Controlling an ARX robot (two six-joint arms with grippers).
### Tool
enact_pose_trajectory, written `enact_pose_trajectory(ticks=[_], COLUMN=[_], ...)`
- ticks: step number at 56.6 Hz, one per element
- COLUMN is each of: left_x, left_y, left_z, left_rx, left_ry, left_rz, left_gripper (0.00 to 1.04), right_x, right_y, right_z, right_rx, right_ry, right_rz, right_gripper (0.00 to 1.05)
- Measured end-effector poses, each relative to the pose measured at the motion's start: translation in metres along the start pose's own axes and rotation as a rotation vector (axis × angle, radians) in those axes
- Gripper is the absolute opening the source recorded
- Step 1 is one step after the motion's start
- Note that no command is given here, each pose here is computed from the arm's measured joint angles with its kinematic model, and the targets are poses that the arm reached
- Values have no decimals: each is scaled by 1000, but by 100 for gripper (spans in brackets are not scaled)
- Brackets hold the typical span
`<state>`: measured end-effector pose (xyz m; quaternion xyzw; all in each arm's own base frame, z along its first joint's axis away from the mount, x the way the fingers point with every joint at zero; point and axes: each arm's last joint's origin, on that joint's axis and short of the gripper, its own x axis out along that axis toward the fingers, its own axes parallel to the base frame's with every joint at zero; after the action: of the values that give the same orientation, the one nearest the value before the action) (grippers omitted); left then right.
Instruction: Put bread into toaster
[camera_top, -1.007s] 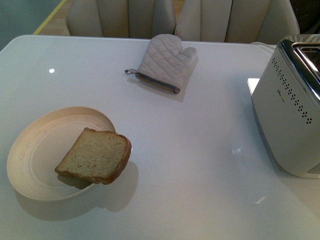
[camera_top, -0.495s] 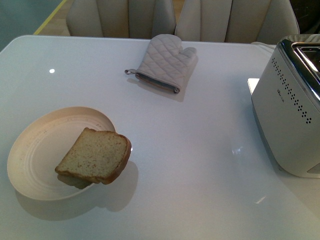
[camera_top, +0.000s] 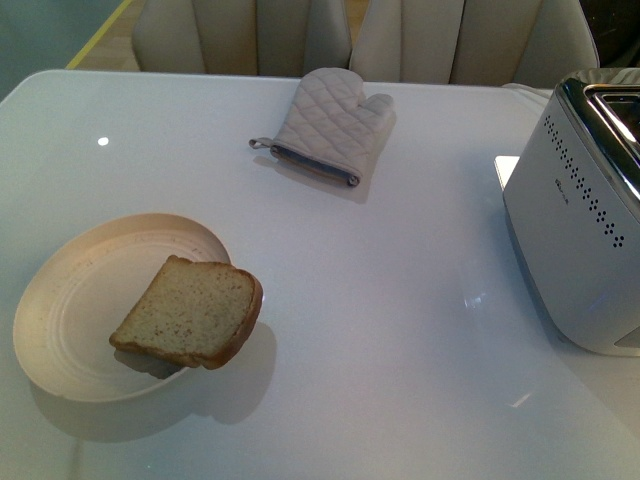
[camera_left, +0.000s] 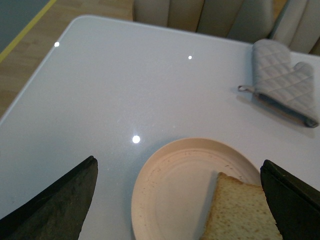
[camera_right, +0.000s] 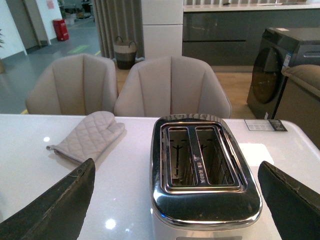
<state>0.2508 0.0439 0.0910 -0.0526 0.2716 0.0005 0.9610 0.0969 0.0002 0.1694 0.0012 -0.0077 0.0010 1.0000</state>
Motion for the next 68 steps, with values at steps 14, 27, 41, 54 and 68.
enact_pose_trajectory(ticks=[14,27,41,54,68], left_x=[54,85,96,101,105], left_y=[12,13,9,6,5], left_z=[-34,-47,-69,-81,-85], left_rx=[-29,-46,-34,-30,-78], left_ry=[182,245,320,359,409], left_rz=[48,60,80,83,97], left_gripper=[97,97,97,78,40], right_x=[0,0,0,0,0], right_y=[0,0,0,0,0], right_z=[0,0,0,0,0], right_rx=[0,0,0,0,0], right_ry=[0,0,0,0,0], right_rz=[0,0,0,0,0], right_gripper=[96,96,96,96,96])
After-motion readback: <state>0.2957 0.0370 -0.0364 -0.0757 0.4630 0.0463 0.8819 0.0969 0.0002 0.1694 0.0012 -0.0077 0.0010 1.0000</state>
